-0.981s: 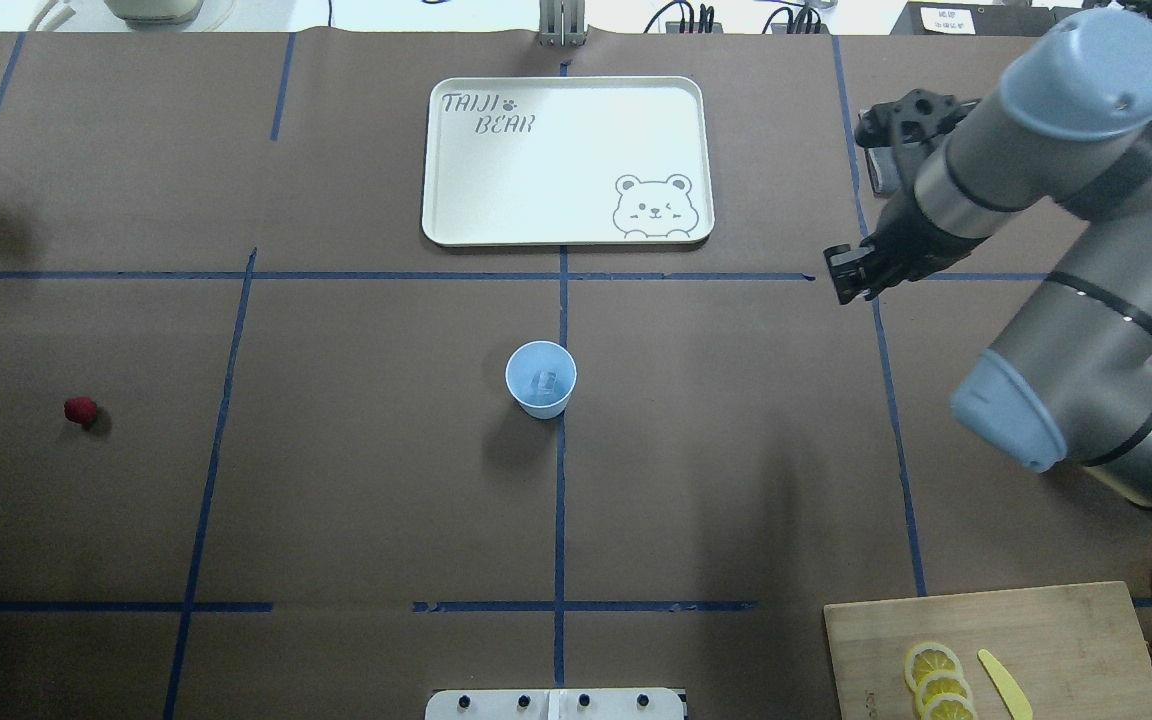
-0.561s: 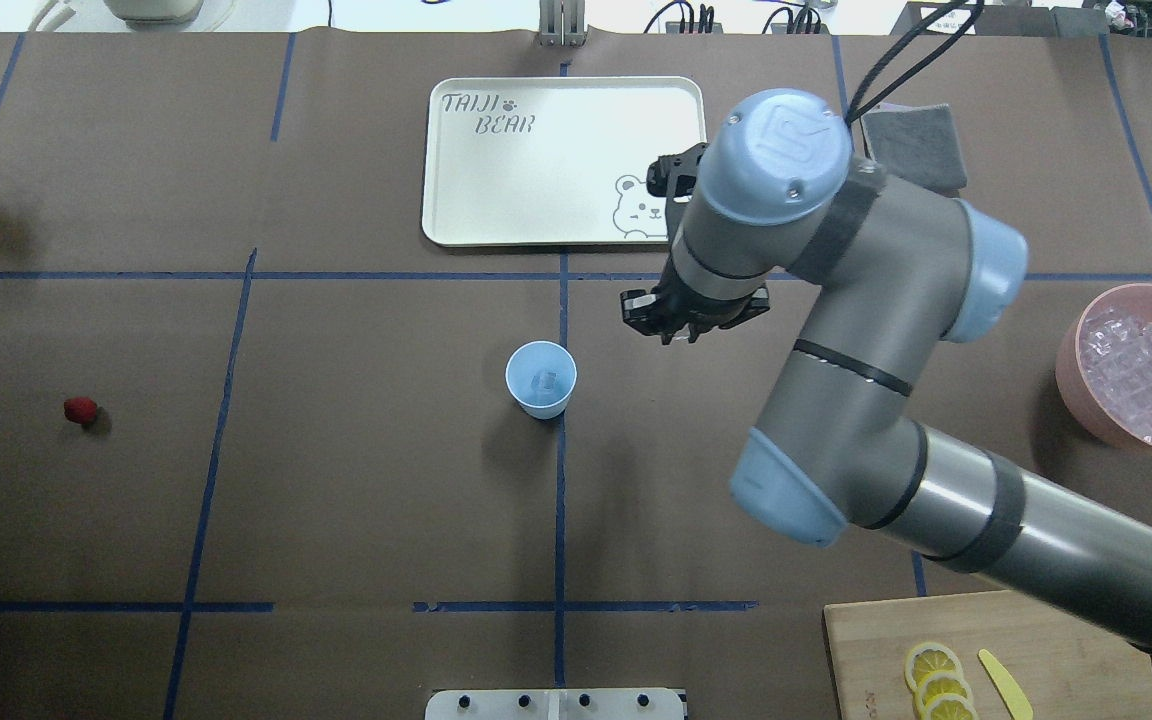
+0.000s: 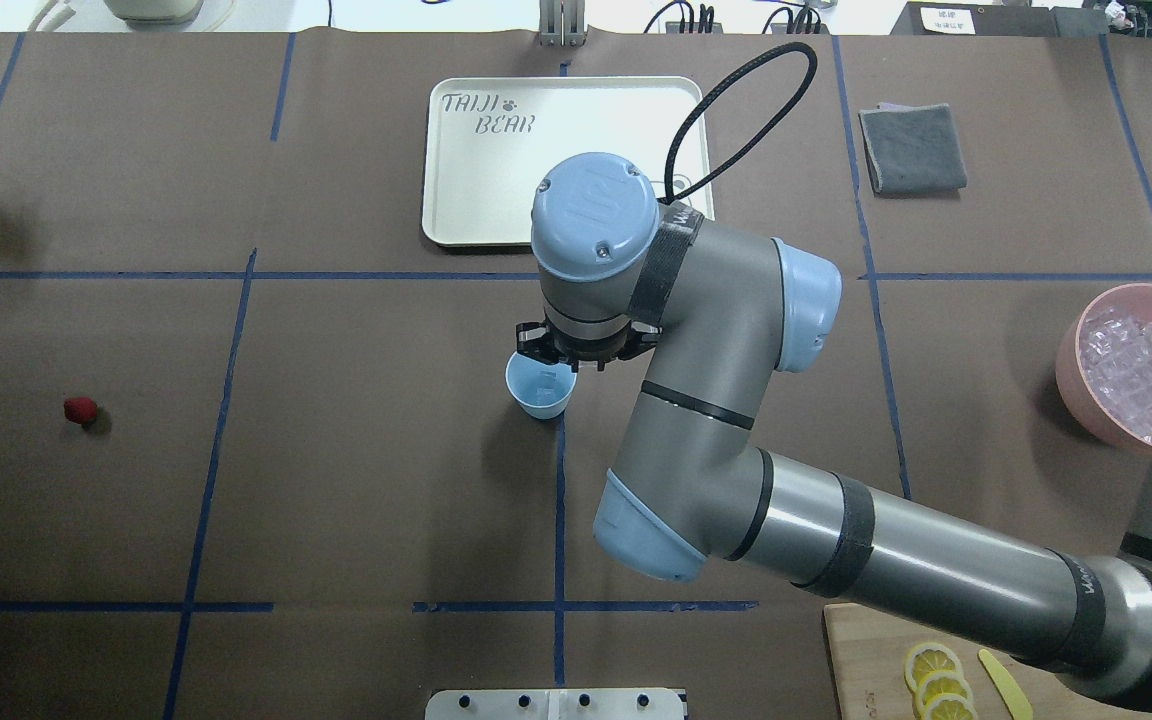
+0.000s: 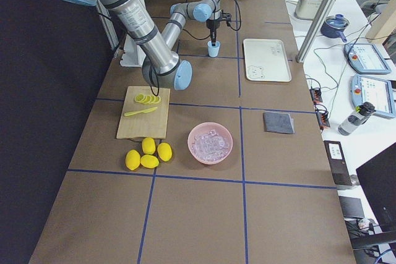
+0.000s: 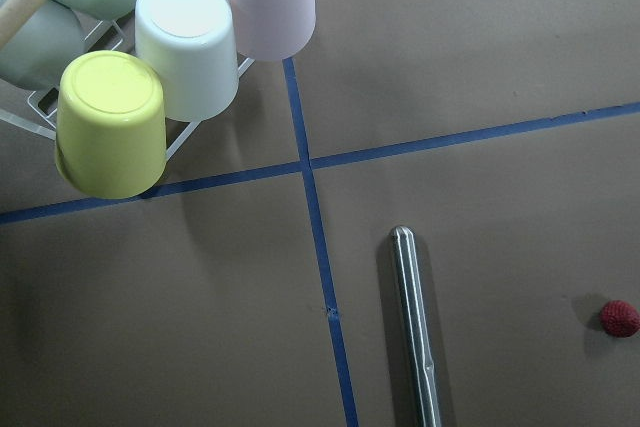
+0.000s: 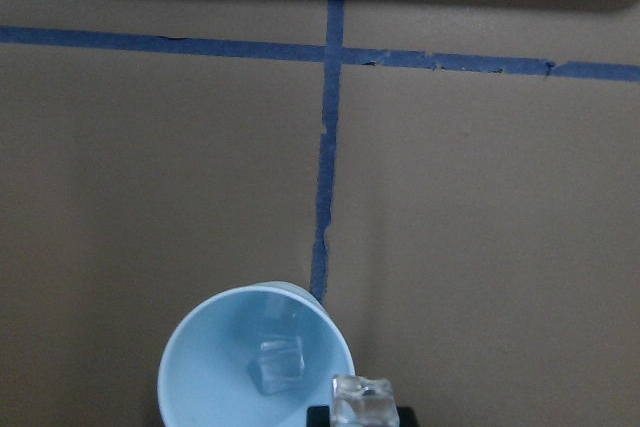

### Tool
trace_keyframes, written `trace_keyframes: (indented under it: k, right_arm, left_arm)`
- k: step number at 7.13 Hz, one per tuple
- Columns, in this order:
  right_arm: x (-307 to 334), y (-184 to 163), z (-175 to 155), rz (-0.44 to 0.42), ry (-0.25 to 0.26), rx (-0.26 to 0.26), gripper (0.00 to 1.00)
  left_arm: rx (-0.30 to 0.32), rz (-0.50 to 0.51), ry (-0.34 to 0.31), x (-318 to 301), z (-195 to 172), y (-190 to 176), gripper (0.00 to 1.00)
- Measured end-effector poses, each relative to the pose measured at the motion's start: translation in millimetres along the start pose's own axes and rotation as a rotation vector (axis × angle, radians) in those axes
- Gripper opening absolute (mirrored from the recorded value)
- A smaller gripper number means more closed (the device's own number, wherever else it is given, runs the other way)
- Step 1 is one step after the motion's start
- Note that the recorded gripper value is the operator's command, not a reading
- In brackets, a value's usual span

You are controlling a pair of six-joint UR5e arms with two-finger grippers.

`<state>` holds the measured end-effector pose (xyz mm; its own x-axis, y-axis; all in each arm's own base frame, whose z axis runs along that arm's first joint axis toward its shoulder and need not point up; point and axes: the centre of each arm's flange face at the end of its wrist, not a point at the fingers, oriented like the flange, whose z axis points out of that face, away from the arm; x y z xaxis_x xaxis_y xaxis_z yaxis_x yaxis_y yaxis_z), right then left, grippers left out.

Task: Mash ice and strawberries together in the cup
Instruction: 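Carry the ice cube with the right gripper over the light-blue cup, then lower the right gripper into the cup and release the ice cube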

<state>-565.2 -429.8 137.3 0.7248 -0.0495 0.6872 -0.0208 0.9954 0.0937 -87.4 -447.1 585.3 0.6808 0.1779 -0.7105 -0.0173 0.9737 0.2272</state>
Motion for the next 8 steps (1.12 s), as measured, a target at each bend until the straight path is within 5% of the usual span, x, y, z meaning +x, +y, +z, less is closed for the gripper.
trace_keyframes:
  k: [6, 8]
  right_arm:
    - [-28.1, 8.2, 2.6, -0.009, -0.006, -0.012, 0.04]
    - [-37.1, 5.1, 2.6, -0.008, -0.005, -0.013, 0.25]
  left_arm:
    - [-0.004, -0.001, 0.0, -1.9, 1.8, 0.6, 1.0]
    - [-0.004, -0.001, 0.0, -2.0, 1.9, 0.6, 1.0]
